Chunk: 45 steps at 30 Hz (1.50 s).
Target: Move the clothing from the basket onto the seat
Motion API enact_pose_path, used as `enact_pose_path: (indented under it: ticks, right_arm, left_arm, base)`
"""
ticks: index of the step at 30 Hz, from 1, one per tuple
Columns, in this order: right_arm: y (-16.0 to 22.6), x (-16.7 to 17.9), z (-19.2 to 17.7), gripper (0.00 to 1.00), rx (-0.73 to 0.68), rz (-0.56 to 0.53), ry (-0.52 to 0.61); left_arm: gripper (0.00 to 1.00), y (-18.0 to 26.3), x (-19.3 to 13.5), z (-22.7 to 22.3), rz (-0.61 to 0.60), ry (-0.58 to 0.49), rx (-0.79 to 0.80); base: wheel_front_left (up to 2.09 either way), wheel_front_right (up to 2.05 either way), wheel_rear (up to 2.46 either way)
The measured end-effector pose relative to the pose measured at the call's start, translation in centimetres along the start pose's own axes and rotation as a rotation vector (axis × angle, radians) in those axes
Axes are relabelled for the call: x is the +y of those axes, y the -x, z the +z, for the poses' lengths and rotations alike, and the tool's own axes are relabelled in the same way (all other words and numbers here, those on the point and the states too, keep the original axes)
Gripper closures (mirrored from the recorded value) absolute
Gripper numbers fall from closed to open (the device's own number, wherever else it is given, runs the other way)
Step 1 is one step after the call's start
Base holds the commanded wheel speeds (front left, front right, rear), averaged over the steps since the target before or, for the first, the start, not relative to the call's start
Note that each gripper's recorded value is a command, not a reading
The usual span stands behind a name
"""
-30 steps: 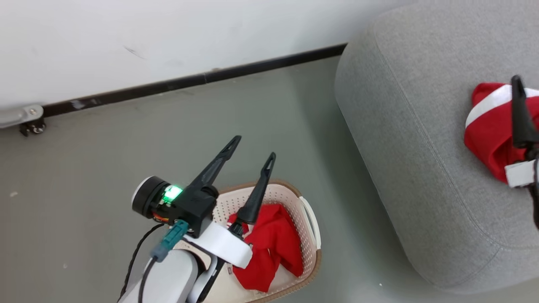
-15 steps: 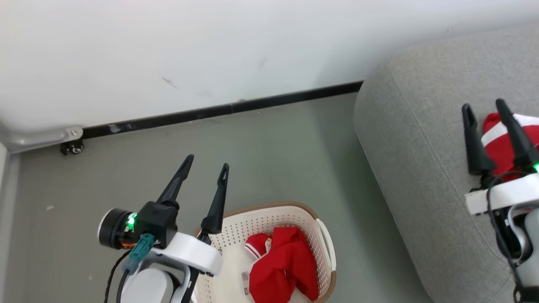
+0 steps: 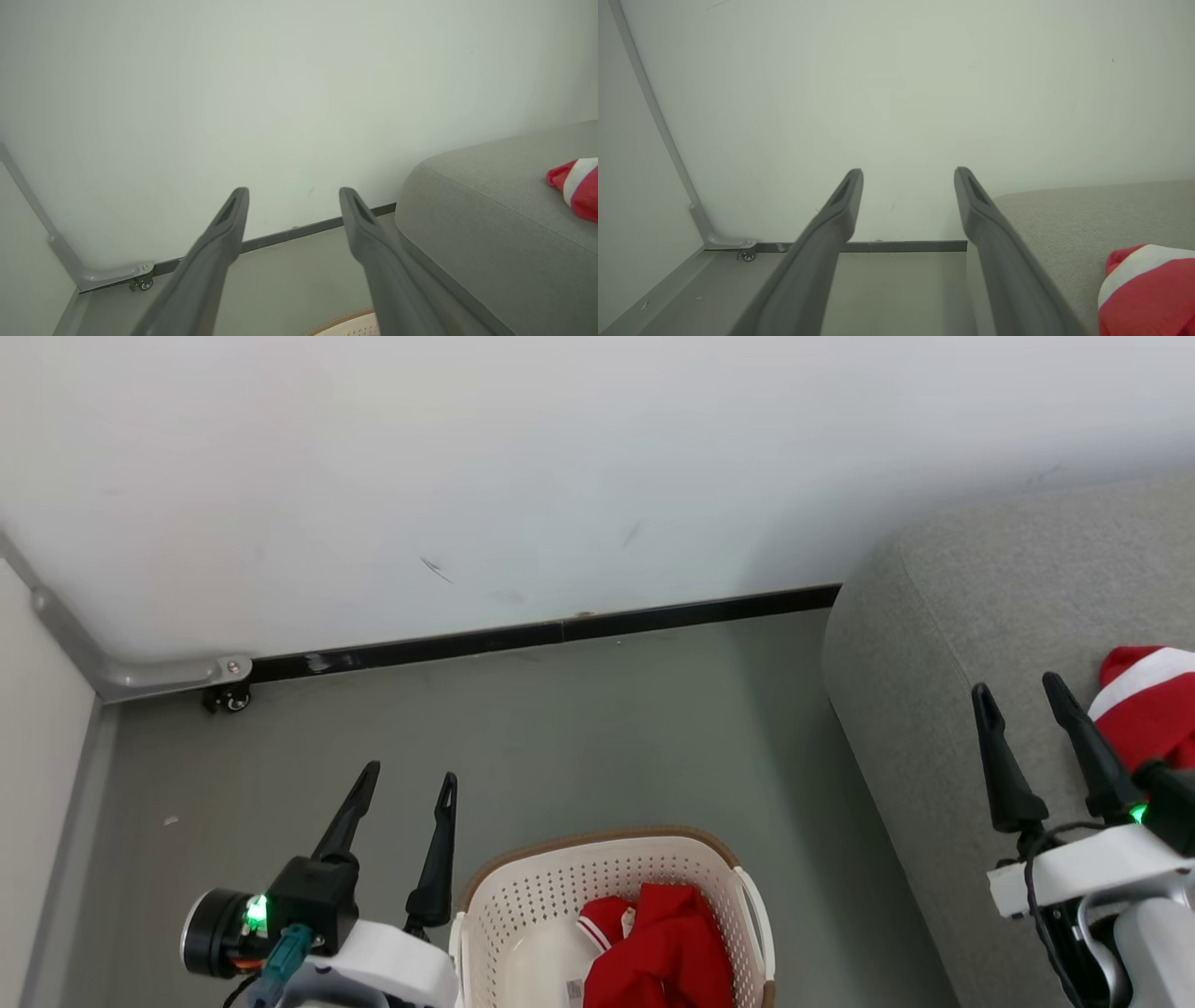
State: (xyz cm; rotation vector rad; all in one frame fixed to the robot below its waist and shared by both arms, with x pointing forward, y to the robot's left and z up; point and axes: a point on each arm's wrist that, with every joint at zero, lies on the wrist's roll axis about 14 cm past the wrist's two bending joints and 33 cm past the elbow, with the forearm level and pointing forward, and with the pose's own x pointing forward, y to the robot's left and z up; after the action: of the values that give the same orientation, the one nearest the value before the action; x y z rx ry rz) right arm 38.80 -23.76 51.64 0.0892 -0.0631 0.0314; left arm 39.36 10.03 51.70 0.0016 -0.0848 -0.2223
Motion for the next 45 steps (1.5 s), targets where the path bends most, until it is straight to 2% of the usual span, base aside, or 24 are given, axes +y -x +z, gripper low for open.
enact_pose_path:
  ticks: [20, 28, 45]
  right_arm:
    - [3.2, 2.3, -1.6, 0.0, 0.017, -0.015, -0.052]
    - [4.1, 3.7, -1.9, 0.0, 0.029, -0.008, -0.057]
    - [5.8, 3.4, -2.9, 0.0, 0.077, -0.048, -0.059]
  left_arm:
    - [0.0, 4.1, 2.2, -0.7, 0.101, 0.019, 0.026]
    - [0.0, 4.2, 2.6, -0.3, 0.114, 0.015, 0.016]
    - [0.0, 4.3, 3.0, -1.0, 0.131, 0.0, 0.036]
  base:
    - [0.0, 0.0, 0.0]
    - [0.0, 0.0, 0.0]
    - [0.0, 0.0, 0.0]
